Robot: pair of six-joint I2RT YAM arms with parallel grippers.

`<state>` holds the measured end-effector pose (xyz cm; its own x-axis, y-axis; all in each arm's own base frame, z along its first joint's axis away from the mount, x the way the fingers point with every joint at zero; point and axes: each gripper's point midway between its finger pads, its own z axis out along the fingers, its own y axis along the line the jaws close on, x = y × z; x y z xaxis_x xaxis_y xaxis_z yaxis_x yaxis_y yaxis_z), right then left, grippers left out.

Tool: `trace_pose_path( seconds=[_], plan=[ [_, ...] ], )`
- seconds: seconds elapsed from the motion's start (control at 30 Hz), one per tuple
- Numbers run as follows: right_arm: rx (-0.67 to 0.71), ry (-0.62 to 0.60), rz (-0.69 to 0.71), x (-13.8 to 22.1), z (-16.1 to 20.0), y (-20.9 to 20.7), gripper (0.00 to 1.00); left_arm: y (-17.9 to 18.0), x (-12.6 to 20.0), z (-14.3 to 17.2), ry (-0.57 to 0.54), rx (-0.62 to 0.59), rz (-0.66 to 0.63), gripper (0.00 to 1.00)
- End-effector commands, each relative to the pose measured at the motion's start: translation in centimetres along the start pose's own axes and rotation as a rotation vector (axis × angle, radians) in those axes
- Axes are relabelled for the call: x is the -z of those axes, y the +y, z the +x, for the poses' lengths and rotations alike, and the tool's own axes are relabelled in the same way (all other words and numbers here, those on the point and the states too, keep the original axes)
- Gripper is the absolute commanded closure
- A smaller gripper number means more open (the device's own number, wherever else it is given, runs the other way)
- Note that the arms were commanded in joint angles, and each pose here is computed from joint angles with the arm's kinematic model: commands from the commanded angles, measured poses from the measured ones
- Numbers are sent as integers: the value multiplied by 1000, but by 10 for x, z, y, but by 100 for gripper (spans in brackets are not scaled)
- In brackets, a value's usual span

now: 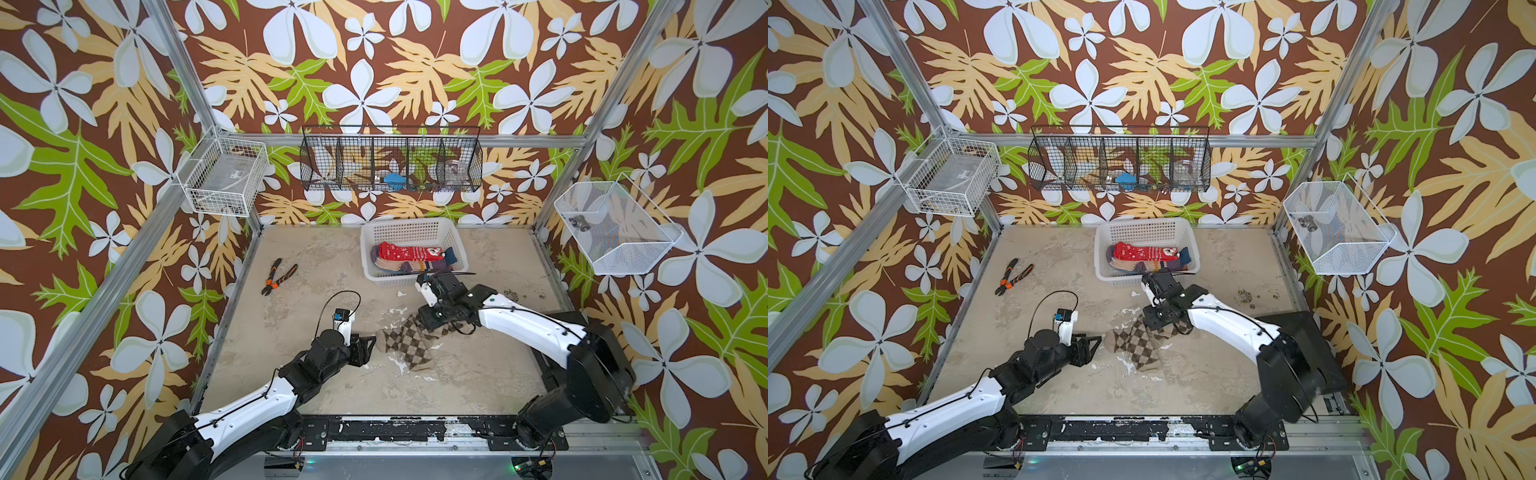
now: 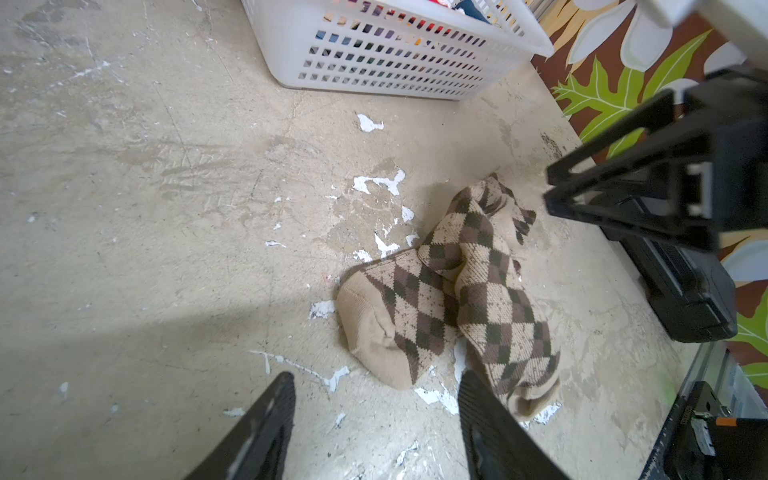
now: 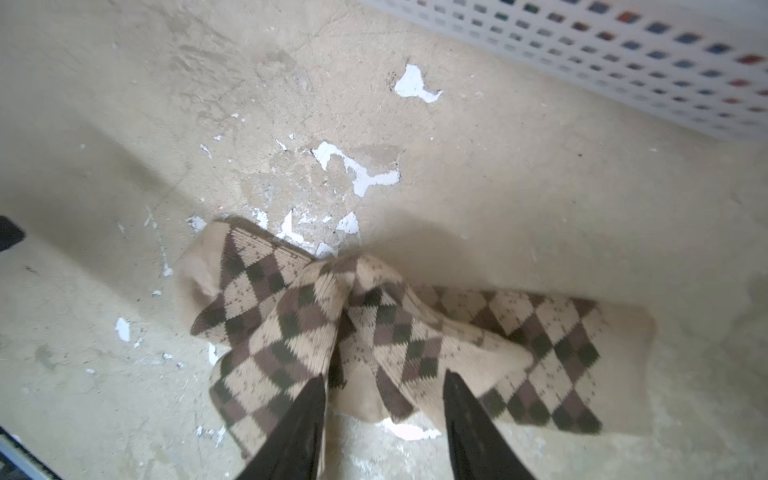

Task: Place the socks together as a pair
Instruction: Flatten out the sock at the center of the board.

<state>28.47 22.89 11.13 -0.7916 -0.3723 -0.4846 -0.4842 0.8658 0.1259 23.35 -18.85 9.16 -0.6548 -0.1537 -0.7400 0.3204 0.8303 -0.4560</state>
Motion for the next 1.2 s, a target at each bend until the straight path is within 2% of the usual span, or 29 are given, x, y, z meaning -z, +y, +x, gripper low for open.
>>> trace_pose_path(
  seconds=[0.0, 0.07, 0.23, 0.43, 0.77, 0.87, 1.0, 1.07, 1.17],
  plan=[
    [-60, -51, -58, 15, 14, 6, 50, 2, -1, -7, -23, -6, -19, 35],
    [-81, -61, -97, 20, 32, 9, 50, 3, -1, -8, -29, -6, -29, 35],
    [-138, -108, -299, 30, 64, 33, 51, 4, -2, -10, -45, 2, -31, 35],
    [-184, -272, -464, 36, 71, 48, 41, 4, 0, -18, -87, 33, -33, 35],
    [-189, -189, -419, -10, 101, 39, 42, 5, 7, -28, -124, 39, -51, 35],
    [-197, -192, -444, -11, 100, 42, 56, 7, 9, -30, -134, 36, -61, 35],
    [-199, -202, -465, -5, 95, 46, 91, 8, 11, -34, -147, 32, -74, 35],
    [-192, -208, -465, 0, 90, 48, 100, 10, 12, -35, -152, 32, -86, 35],
    [-180, -215, -465, 8, 82, 50, 100, 12, 14, -38, -163, 33, -101, 35]
  ],
)
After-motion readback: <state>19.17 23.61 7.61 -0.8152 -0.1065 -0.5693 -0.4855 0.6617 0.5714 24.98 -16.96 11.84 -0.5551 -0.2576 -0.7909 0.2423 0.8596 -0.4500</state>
